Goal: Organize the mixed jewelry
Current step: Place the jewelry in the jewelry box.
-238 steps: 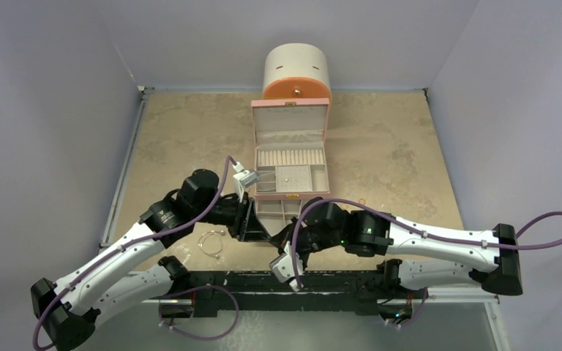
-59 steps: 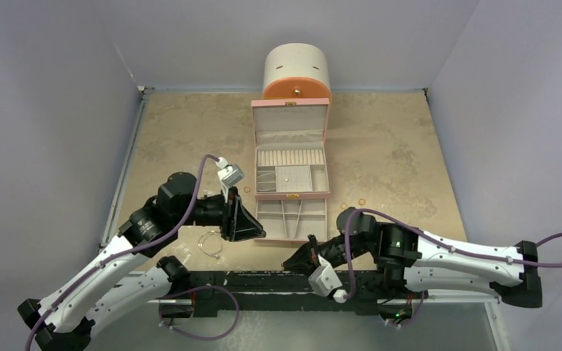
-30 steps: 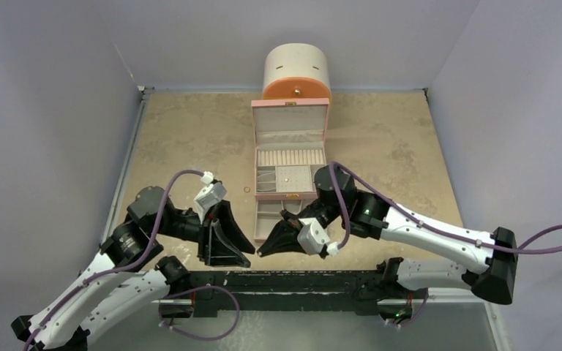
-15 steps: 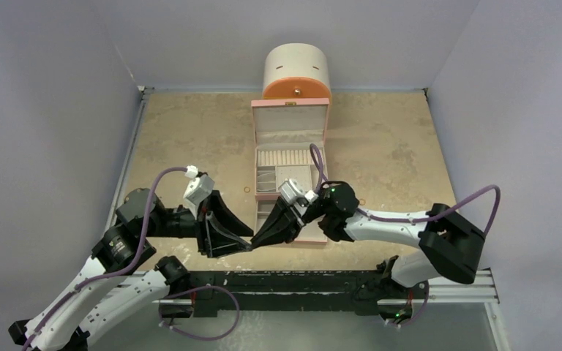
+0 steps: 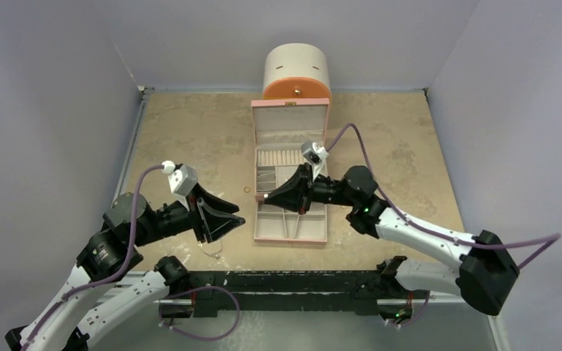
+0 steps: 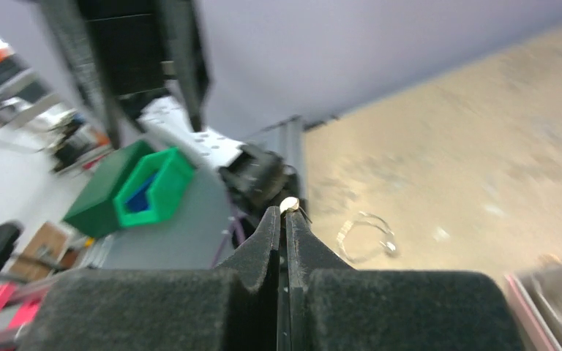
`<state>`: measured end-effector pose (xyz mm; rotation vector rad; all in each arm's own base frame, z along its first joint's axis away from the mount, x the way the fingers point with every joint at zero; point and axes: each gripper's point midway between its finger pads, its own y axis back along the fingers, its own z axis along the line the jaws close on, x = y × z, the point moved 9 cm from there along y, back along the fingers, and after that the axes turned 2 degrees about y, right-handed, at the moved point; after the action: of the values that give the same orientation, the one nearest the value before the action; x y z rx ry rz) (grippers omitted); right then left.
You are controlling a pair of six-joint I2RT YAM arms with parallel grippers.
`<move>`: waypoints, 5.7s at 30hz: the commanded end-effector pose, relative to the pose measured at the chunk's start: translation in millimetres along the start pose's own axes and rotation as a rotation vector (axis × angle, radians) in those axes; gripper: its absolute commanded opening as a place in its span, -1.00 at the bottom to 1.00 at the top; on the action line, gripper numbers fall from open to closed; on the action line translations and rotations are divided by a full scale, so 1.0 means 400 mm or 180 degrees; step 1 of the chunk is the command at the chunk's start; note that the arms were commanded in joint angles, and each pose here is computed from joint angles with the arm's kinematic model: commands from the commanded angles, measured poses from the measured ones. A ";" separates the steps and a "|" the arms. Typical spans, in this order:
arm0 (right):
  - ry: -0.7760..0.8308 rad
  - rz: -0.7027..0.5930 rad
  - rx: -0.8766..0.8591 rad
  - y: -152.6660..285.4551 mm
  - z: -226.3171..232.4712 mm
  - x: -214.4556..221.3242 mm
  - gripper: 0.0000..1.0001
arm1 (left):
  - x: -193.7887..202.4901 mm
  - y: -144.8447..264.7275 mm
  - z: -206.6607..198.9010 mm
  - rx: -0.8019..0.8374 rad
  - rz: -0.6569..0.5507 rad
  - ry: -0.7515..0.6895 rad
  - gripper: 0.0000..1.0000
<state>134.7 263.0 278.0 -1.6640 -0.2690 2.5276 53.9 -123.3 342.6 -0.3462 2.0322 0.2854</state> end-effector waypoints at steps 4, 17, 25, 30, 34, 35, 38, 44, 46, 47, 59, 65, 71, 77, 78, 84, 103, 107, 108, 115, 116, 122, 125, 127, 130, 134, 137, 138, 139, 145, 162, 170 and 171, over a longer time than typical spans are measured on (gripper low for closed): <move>-0.0343 0.0689 0.2063 0.119 -0.114 0.055 -1.00 | -0.014 0.011 0.048 -0.0686 -0.0231 -0.0220 -0.14; -0.0905 0.0596 0.2254 0.157 -0.254 0.086 -1.00 | 0.022 -0.013 0.108 -0.0997 -0.0356 -0.0317 -0.14; -0.1114 0.0520 0.2087 0.163 -0.352 0.074 -1.00 | 0.044 -0.013 0.124 -0.1049 -0.0317 -0.0368 -0.14; -0.1223 0.0371 0.2047 0.173 -0.400 0.067 -1.00 | 0.045 -0.014 0.127 -0.1069 -0.0303 -0.0378 -0.14; -0.1409 0.0333 0.1989 0.176 -0.429 0.080 -1.00 | 0.048 -0.019 0.130 -0.1076 -0.0263 -0.0377 -0.14; -0.1455 0.0315 0.1974 0.177 -0.435 0.082 -1.00 | 0.047 -0.020 0.131 -0.1085 -0.0256 -0.0378 -0.14; -0.1569 0.0302 0.2021 0.181 -0.448 0.098 -1.00 | 0.048 -0.020 0.132 -0.1090 -0.0253 -0.0378 -0.14; -0.1709 0.0278 0.2083 0.188 -0.468 0.115 -1.00 | 0.048 -0.019 0.132 -0.1093 -0.0257 -0.0379 -0.14; -0.1755 0.0278 0.2106 0.189 -0.473 0.120 -1.00 | 0.048 -0.019 0.132 -0.1090 -0.0258 -0.0380 -0.14; -0.1775 0.0280 0.2122 0.191 -0.474 0.123 -1.00 | 0.047 -0.019 0.132 -0.1094 -0.0258 -0.0380 -0.14; -0.2058 0.0261 0.2168 0.200 -0.473 0.161 -1.00 | 0.047 -0.017 0.130 -0.1081 -0.0269 -0.0386 -0.14; -0.2234 0.0137 0.2091 0.203 -0.459 0.174 -1.00 | 0.047 -0.015 0.129 -0.1079 -0.0283 -0.0392 -0.14; -0.2321 0.0100 0.2128 0.208 -0.449 0.183 -1.00 | 0.047 -0.014 0.129 -0.1080 -0.0289 -0.0393 -0.14; -0.2439 0.0076 0.2118 0.209 -0.448 0.190 -1.00 | 0.048 -0.015 0.130 -0.1084 -0.0285 -0.0392 -0.14; -0.2461 0.0065 0.2112 0.209 -0.448 0.191 -1.00 | 0.047 -0.015 0.130 -0.1084 -0.0289 -0.0393 -0.14; -0.2572 0.0050 0.2167 0.210 -0.449 0.197 -0.95 | 0.048 -0.013 0.129 -0.1078 -0.0297 -0.0392 -0.14; -0.2273 0.0148 0.2215 0.204 -0.401 0.119 -0.43 | 0.047 -0.013 0.127 -0.1060 -0.0299 -0.0403 -0.13; -0.2185 0.0175 0.2315 0.211 -0.385 0.104 -0.42 | 0.049 -0.015 0.129 -0.1060 -0.0286 -0.0400 -0.13; -0.2167 0.0181 0.2347 0.212 -0.382 0.102 -0.42 | 0.048 -0.015 0.128 -0.1059 -0.0288 -0.0399 -0.13; -0.1875 0.0263 0.2519 0.217 -0.374 0.068 -0.46 | 0.049 -0.015 0.129 -0.1064 -0.0287 -0.0399 -0.13; -0.1771 0.0310 0.2589 0.217 -0.375 0.057 -0.46 | 0.049 -0.015 0.130 -0.1068 -0.0287 -0.0397 -0.13; -0.0826 0.0783 0.2773 0.232 -0.369 0.014 -0.40 | 0.048 -0.017 0.130 -0.1074 -0.0281 -0.0392 -0.13; -0.0192 0.1026 0.2610 0.232 -0.353 -0.008 -0.31 | 0.049 -0.018 0.131 -0.1075 -0.0270 -0.0393 -0.13; 0.0236 0.1232 0.2404 0.221 -0.339 -0.018 -0.31 | 0.049 -0.019 0.132 -0.1079 -0.0265 -0.0392 -0.13; 0.0814 0.1594 0.2121 0.198 -0.319 -0.021 -0.31 | 0.050 -0.021 0.132 -0.1067 -0.0247 -0.0394 -0.13; 0.1268 0.1971 0.1887 0.169 -0.310 -0.027 -0.29 | 0.048 -0.019 0.131 -0.1064 -0.0258 -0.0397 -0.13; 0.1483 0.2224 0.1898 0.160 -0.322 -0.034 -0.29 | 0.048 -0.017 0.130 -0.1065 -0.0270 -0.0400 -0.13; 0.1519 0.2292 0.1907 0.157 -0.325 -0.035 -0.29 | 0.048 -0.017 0.130 -0.1067 -0.0276 -0.0401 -0.13; 0.1524 0.2364 0.1930 0.158 -0.331 -0.033 -0.29 | 0.048 -0.016 0.130 -0.1064 -0.0276 -0.0404 -0.13; 0.1317 0.2633 0.2119 0.137 -0.360 -0.016 -0.34 | 0.048 -0.015 0.130 -0.1071 -0.0279 -0.0406 -0.13; 0.0822 0.2633 0.2758 0.069 -0.406 0.059 -0.36 | 0.050 -0.017 0.132 -0.1071 -0.0259 -0.0406 -0.13; 0.0780 0.2704 0.2871 0.055 -0.404 0.080 -0.39 | 0.051 -0.018 0.131 -0.1055 -0.0251 -0.0406 -0.13; 0.0766 0.2719 0.2868 0.053 -0.403 0.084 -0.41 | 0.050 -0.019 0.131 -0.1057 -0.0255 -0.0409 -0.13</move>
<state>264.2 253.4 169.6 -1.8081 1.6567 2.2039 87.9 -112.8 294.3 -0.5835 1.8788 0.6229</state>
